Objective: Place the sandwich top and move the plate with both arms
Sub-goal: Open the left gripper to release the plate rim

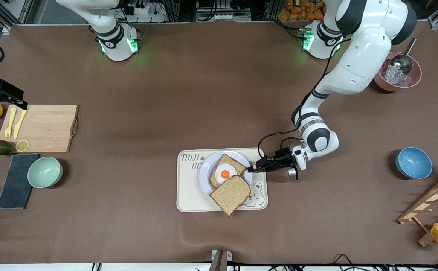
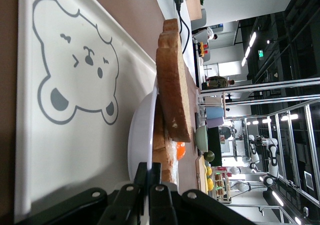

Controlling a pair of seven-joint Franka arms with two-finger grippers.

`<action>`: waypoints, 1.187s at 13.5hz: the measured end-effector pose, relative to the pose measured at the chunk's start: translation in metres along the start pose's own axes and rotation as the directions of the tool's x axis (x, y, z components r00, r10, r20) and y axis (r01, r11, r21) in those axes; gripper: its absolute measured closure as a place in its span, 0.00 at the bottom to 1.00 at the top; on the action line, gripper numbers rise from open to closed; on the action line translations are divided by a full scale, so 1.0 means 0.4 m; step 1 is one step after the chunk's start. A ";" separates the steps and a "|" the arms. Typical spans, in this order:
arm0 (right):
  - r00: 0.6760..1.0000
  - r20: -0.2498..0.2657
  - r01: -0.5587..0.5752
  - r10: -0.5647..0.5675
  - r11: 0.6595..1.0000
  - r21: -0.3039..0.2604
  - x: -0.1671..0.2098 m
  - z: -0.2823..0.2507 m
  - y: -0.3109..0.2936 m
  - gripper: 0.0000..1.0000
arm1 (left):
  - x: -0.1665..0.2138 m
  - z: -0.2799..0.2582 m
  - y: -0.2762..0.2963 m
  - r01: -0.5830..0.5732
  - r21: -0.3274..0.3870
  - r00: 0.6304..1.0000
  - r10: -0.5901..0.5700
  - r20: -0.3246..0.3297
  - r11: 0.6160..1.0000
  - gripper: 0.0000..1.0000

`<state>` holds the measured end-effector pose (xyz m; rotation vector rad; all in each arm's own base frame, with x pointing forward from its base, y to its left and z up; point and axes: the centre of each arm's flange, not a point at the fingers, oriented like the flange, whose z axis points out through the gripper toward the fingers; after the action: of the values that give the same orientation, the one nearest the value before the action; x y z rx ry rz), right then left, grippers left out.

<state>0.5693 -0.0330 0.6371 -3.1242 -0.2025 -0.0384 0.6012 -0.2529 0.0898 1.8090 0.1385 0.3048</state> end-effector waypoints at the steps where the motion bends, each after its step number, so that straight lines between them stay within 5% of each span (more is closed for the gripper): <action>1: 1.000 0.000 0.000 0.000 1.000 0.000 0.000 0.000 0.000 0.00 | 0.000 0.000 0.000 0.000 -0.002 1.000 0.000 0.000 1.000 0.95; 7: 1.000 0.012 0.000 0.000 1.000 0.002 0.009 0.018 0.002 0.00 | 0.002 -0.001 0.000 0.017 -0.006 1.000 -0.017 0.000 1.000 0.91; 16: 1.000 0.014 0.000 0.000 1.000 0.003 0.010 0.022 0.002 0.00 | 0.020 0.014 0.045 0.082 -0.027 0.996 -0.081 0.043 0.996 0.00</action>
<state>0.5738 -0.0333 0.6285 -3.1225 -0.2022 -0.0158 0.6094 -0.2609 0.1070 1.7746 0.1772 0.2094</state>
